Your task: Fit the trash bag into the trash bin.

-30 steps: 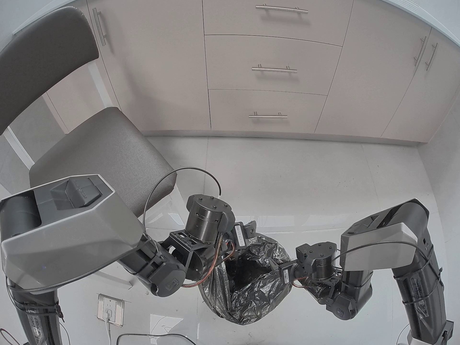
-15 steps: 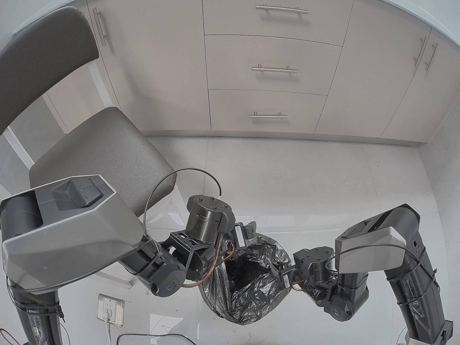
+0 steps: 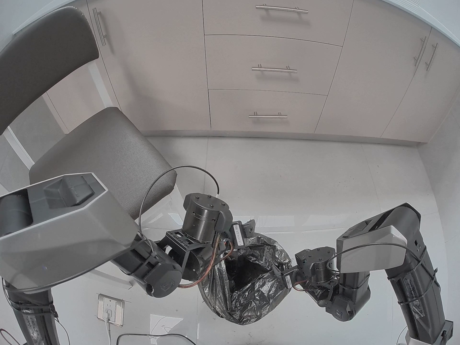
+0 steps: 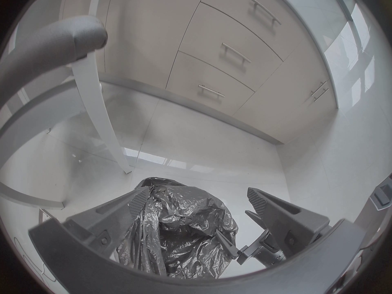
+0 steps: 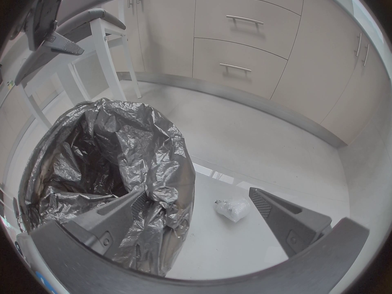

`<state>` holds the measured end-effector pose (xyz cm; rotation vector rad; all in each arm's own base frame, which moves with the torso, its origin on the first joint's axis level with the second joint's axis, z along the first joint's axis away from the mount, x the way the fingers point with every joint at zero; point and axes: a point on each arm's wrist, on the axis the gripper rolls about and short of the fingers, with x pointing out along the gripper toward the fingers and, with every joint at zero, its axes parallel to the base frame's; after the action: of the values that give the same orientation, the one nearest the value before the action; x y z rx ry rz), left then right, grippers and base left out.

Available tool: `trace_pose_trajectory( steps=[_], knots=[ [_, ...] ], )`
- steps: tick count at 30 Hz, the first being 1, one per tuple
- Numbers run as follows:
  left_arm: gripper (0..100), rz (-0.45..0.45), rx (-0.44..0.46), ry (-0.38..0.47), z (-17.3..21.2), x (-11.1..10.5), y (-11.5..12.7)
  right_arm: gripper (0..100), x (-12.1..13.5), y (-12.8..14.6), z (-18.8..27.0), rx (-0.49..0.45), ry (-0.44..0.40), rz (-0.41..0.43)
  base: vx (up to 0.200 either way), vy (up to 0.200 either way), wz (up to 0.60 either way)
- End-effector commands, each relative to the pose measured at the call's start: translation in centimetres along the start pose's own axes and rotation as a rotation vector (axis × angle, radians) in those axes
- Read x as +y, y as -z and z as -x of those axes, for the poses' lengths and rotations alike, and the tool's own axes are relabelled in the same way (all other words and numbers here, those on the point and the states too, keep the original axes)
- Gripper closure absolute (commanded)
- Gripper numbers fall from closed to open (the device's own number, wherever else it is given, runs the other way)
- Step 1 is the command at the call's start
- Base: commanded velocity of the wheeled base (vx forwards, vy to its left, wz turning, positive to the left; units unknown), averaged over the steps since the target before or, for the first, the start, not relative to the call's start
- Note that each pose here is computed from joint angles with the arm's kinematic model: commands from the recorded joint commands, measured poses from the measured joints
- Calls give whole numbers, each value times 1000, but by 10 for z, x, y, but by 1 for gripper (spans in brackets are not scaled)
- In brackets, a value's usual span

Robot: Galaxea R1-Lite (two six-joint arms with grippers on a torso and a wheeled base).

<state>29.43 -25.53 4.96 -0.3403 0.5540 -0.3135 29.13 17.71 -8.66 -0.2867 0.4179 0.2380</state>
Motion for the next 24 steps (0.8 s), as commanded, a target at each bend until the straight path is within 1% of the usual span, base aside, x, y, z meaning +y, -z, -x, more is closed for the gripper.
trace_pose_trajectory(
  steps=[1, 4, 6, 9, 10, 11, 14, 16, 17, 18, 19, 20, 21, 22, 24],
  knots=[
    [0, -10, -116, 29, 43, 1, -44, 0, -3, -18, 12, -51, -8, -16, 0, 0, 0],
    [0, -50, -211, 50, 82, 4, -77, 0, -7, -31, 22, -79, -10, -28, 0, 0, 0],
    [0, -76, -246, 59, 104, 4, -89, 0, -9, -41, 27, -105, -9, -49, 0, 0, 0],
    [0, -131, -265, 59, 139, 8, -91, 0, -11, -55, 38, -144, -13, -80, 0, 0, 0],
    [0, -131, -265, 59, 139, 8, -91, 0, -11, -55, 38, -144, -13, -80, 0, 0, 0],
    [0, -170, -279, 59, 161, 15, -89, 0, -14, -68, 47, -179, -14, -93, 0, 0, 0],
    [0, -190, -337, 36, 199, 27, -89, 0, -20, -83, 63, -223, -16, -107, 0, 0, 0],
    [0, -193, -397, -40, 226, 42, -89, 0, -24, -94, 72, -257, -15, -117, 0, 0, 0],
    [0, -197, -408, -65, 232, 46, -88, 0, -25, -96, 74, -266, -15, -120, 0, 0, 0],
    [0, -214, -438, -139, 249, 60, -85, 0, -27, -102, 80, -286, -15, -125, 0, 0, 0],
    [0, -239, -458, -196, 264, 75, -78, 0, -29, -107, 85, -305, -12, -133, 0, 0, 0],
    [0, -239, -476, -225, 275, 84, -73, 0, -30, -110, 88, -314, -13, -132, 0, 0, 0],
    [0, -239, -476, -225, 275, 84, -73, 0, -30, -110, 88, -314, -13, -132, 0, 0, 0],
    [0, -232, -520, -270, 295, 98, -62, 0, -30, -113, 91, -325, -12, -133, 0, 0, 0],
    [0, -236, -569, -294, 318, 108, -48, 0, -30, -114, 94, -329, -14, -133, 0, 0, 0]
  ],
)
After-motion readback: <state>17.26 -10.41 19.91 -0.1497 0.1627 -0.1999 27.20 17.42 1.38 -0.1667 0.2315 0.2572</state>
